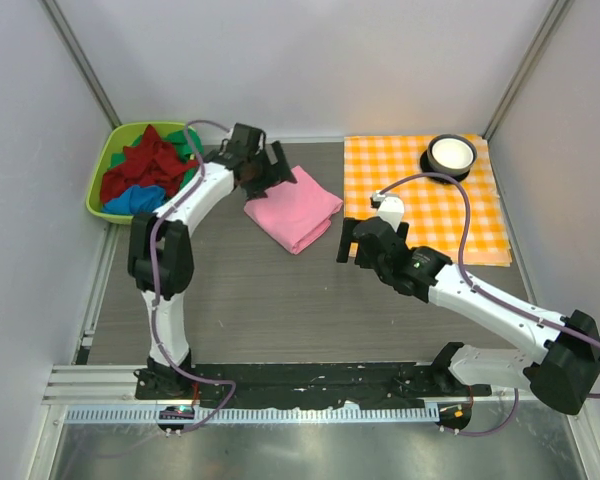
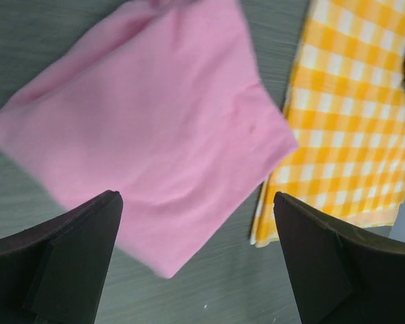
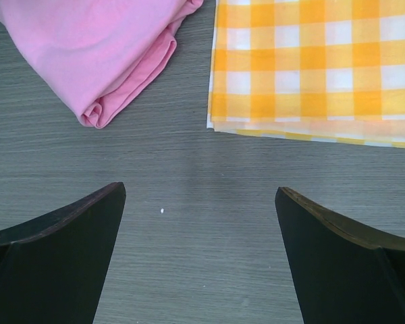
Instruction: Fold and stack the t-shirts
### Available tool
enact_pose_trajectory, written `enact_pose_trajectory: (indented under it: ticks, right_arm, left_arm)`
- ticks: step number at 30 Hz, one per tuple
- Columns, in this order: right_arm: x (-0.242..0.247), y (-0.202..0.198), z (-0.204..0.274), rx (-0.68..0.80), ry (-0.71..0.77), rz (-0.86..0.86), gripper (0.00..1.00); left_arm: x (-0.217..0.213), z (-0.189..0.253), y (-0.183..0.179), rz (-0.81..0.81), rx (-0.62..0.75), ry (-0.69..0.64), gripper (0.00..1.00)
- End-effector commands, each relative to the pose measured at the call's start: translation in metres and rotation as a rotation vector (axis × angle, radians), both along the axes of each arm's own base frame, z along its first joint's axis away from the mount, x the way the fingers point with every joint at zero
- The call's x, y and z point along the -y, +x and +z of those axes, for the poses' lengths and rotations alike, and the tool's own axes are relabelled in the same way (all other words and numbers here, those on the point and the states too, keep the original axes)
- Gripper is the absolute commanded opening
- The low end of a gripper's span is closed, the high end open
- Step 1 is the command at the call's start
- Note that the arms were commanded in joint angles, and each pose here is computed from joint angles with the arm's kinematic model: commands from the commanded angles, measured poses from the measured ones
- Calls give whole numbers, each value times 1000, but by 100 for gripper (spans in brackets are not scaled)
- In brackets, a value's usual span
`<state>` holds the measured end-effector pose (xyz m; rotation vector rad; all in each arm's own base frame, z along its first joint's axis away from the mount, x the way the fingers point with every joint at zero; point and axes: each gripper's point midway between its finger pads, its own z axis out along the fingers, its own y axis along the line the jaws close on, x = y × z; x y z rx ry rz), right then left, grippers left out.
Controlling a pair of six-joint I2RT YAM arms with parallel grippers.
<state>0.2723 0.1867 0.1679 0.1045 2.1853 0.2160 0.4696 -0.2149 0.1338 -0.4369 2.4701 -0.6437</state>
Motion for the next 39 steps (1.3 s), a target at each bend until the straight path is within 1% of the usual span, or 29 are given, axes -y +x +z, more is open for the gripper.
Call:
enact_pose_trajectory:
  ticks: [1,3,7,12,17,19,20,22,23,25,26,27,29,31,32,34,36,38,39]
  right_arm:
    - [-4,3,7,37,30,4,100]
    - [-3,3,8,38,31,3,100]
    - [-3,2,3,33,24,4,100]
    - [-4,3,-2,27,14,7,100]
    - [-4,4,-8,23,12,5,100]
    - [-5,4,-11,17,10,6,100]
    - [-6,4,-13,13,9,12,100]
    - [-8,4,-13,8,15,12,100]
    - [-9,3,-14,6,21,18,100]
    - [-11,2,-14,3,33,19,100]
    - [-11,2,-13,3,40,22,100]
    - [-11,1,-13,2,43,21,100]
    - [-11,0,-12,1,50,25,100]
    - [-11,-1,-12,1,51,28,100]
    - [-11,-2,-13,-2,52,31,100]
    - [-10,-2,-12,2,51,29,100]
    - [-12,-1,-11,2,50,35,100]
    - [-12,-1,-12,0,50,36,100]
    - [-12,-1,-14,-4,45,39,100]
  left_arm:
    - [14,1,15,-123,5,193,100]
    - [20,-12,22,-158,-19,247,100]
    - [20,-36,30,-185,-64,292,100]
    - [13,-66,28,-229,-125,379,100]
    - [10,-95,22,-278,-171,430,100]
    - [5,-105,18,-283,-205,455,100]
    - [0,-120,13,-285,-252,478,100]
    - [-7,-123,17,-265,-262,497,100]
    - [-13,-132,20,-246,-283,495,100]
    - [-19,-141,23,-212,-315,451,100]
    - [-30,-147,28,-142,-338,407,100]
    - [-34,-150,31,-114,-347,371,100]
    - [-41,-155,41,-39,-358,251,100]
    - [-48,-154,48,17,-364,196,100]
    - [-55,-154,56,67,-365,143,100]
    - [-65,-151,66,133,-355,103,100]
    - [-79,-153,80,240,-343,34,100]
    - [-96,-153,93,315,-325,8,100]
    - [-105,-155,98,364,-319,18,100]
